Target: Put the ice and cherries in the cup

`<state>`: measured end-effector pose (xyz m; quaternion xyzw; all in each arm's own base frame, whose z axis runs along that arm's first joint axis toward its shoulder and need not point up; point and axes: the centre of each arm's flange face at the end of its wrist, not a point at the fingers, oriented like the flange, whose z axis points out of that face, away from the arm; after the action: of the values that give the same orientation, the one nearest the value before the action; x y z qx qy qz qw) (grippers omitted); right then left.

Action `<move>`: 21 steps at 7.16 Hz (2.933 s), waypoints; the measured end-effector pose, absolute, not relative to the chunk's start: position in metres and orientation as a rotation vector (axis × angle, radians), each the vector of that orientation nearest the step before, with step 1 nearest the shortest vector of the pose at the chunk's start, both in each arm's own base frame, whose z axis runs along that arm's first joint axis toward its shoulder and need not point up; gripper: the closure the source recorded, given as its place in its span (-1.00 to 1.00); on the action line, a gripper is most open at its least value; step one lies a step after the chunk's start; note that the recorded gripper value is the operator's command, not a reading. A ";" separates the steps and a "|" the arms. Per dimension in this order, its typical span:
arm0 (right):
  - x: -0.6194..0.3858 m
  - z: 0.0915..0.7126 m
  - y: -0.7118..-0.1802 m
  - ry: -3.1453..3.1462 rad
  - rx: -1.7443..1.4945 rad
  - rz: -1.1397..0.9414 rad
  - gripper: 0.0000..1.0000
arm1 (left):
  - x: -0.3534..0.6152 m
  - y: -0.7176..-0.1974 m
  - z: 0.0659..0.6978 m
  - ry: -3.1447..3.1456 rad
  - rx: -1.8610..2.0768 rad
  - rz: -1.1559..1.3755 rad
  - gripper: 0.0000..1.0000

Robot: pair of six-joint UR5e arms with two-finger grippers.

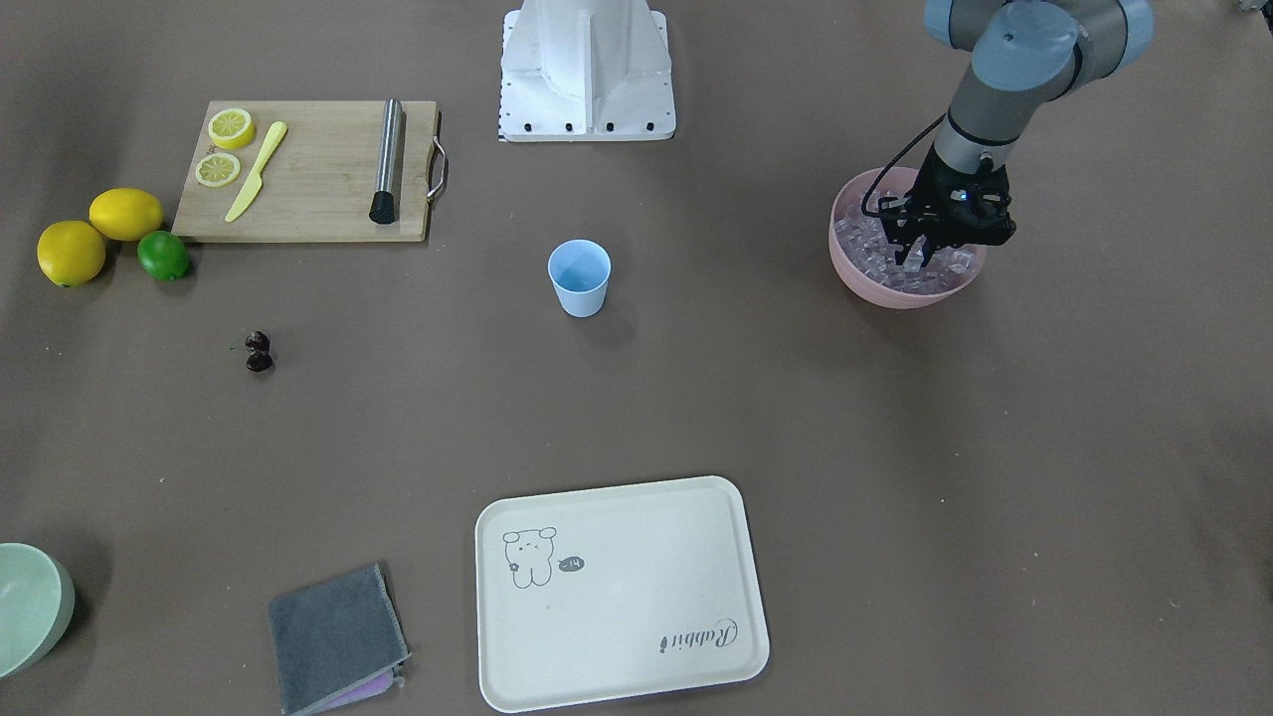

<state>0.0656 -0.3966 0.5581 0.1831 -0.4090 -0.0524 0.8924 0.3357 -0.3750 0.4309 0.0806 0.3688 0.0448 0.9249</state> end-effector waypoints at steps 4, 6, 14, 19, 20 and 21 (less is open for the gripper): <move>0.065 0.558 -0.397 -0.851 0.379 -0.109 -1.00 | 0.317 -0.376 0.411 0.802 0.173 0.100 1.00; 0.065 0.558 -0.396 -0.851 0.379 -0.109 -1.00 | 0.289 -0.385 0.387 0.873 0.171 0.082 1.00; 0.065 0.558 -0.397 -0.851 0.378 -0.107 -1.00 | 0.425 -0.409 0.173 1.113 0.080 -0.195 1.00; 0.066 0.559 -0.396 -0.849 0.377 -0.107 -1.00 | 0.548 -0.358 0.138 1.081 0.117 -0.333 1.00; 0.066 0.559 -0.396 -0.849 0.377 -0.107 -1.00 | 0.557 -0.355 0.136 1.077 0.127 -0.339 1.00; 0.066 0.559 -0.396 -0.849 0.377 -0.106 -1.00 | 0.561 -0.353 0.134 1.077 0.133 -0.340 1.00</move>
<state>0.0655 -0.3962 0.5593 0.1816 -0.4094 -0.0513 0.8926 0.5609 -0.3534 0.1340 0.0631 0.5098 -0.1608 0.8428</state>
